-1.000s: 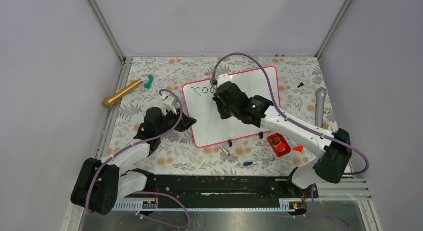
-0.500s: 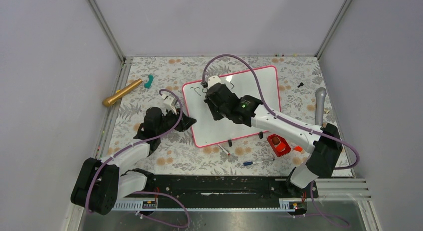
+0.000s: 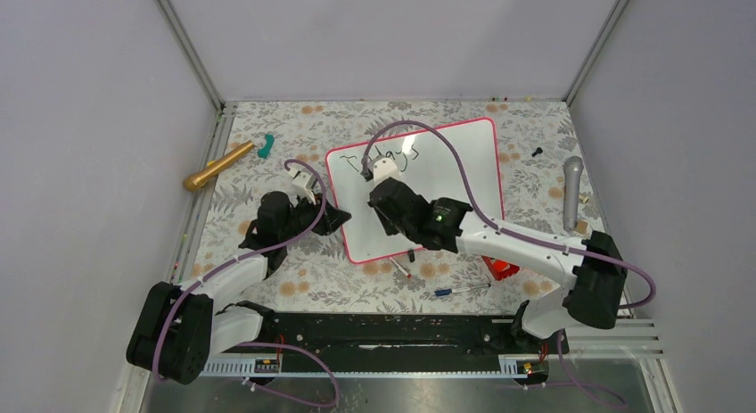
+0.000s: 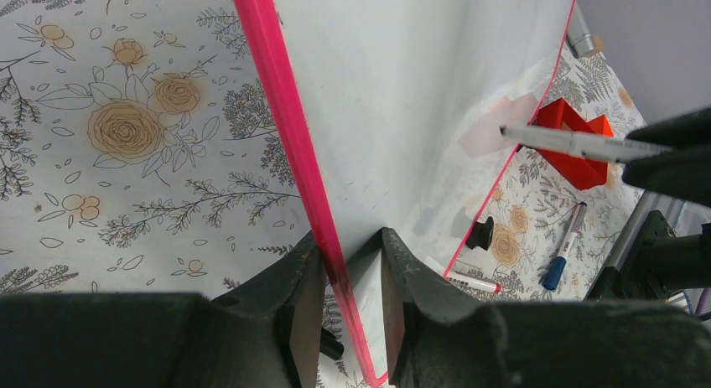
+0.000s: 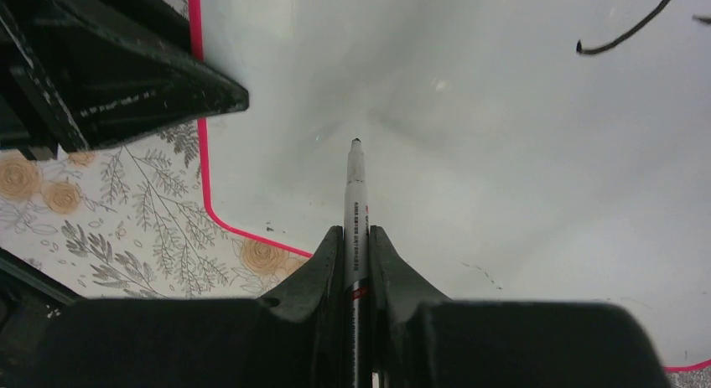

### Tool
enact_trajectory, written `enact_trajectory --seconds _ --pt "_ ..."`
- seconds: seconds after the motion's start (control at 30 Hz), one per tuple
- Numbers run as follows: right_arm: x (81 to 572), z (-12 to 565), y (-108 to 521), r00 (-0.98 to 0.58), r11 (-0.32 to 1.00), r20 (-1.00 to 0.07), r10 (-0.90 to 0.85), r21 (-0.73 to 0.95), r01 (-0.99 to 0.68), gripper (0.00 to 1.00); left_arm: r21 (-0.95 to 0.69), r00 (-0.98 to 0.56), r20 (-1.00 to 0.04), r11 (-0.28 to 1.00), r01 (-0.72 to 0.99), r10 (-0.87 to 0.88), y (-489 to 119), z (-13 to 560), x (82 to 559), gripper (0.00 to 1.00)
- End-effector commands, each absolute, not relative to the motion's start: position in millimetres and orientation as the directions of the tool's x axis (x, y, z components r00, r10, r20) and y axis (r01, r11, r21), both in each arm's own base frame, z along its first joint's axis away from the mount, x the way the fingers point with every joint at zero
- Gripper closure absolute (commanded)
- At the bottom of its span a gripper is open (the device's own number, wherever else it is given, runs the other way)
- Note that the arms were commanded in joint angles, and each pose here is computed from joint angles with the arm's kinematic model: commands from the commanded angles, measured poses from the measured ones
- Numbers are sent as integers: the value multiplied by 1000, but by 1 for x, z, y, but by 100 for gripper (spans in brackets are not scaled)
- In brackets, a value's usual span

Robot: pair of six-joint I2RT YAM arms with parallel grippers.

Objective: Write a sentence on the whiteboard

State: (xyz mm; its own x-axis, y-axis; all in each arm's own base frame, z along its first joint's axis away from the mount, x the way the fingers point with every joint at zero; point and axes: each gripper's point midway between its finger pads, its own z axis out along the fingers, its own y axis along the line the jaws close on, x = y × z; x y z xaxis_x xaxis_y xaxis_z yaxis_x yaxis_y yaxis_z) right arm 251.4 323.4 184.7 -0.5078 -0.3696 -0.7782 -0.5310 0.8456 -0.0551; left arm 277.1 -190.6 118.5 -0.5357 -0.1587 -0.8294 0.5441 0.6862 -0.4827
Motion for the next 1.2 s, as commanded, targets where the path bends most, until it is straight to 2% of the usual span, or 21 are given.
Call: enact_trajectory --seconds 0.0,0.47,1.17 --pt "247 204 316 -447 885 -854 -266 -33 -464 100 -415 -474 -869 730 544 -141 -184 126 291 84" --pt "263 227 335 -366 883 -878 -308 -121 -454 100 -414 -471 -871 730 544 -143 -184 127 290 85" --pt "273 217 342 -374 880 -850 -371 -193 -435 100 -414 -469 -871 730 544 -145 -183 128 290 86"
